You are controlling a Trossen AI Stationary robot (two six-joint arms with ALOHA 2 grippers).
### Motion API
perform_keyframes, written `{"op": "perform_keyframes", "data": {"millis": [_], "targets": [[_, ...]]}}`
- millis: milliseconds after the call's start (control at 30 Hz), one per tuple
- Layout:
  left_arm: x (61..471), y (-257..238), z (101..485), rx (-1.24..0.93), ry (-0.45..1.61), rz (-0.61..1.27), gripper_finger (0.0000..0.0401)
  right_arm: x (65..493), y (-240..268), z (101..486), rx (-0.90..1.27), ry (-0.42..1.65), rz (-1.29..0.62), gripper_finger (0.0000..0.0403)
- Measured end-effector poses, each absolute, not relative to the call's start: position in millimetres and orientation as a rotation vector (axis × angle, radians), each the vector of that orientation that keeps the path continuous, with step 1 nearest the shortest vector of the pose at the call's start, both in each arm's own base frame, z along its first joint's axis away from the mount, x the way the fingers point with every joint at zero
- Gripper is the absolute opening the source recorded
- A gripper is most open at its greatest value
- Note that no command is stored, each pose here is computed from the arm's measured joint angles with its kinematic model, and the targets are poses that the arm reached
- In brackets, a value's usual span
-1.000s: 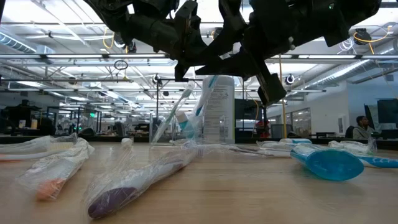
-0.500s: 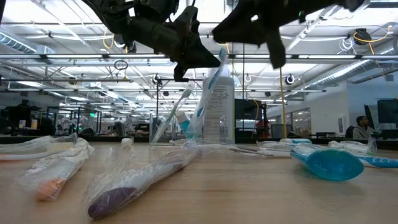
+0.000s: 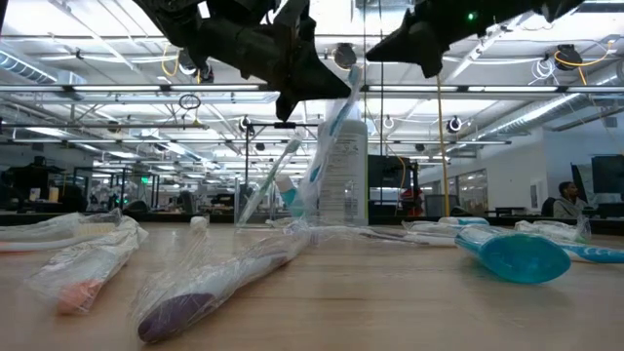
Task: Pick & Place toothbrushing station
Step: Put the blue toothbrush into the transparent organizer
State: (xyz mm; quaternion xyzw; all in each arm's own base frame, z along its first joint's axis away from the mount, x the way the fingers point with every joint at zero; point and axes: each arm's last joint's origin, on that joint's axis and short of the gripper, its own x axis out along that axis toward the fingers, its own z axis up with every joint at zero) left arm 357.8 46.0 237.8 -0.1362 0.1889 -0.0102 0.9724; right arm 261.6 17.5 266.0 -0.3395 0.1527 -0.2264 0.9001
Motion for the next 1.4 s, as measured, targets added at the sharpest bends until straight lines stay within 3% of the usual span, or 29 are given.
{"op": "perform_keyframes", "data": {"millis": [167,600,1400], "targets": [[357,50,238,-0.272,0.378,0.014,0.0009,266,13,255,-0.668,0.227,-0.282,0.0001],[357,52,238,-0.243,0.377,0.017,0.0003,269,-3,254,-0.562,0.218,-0.343,0.0000],[359,53,242,-0.204,0.321,0.048,0.0005,274,-12,240,-0.577,0.315,-0.349,0.0000]]}}
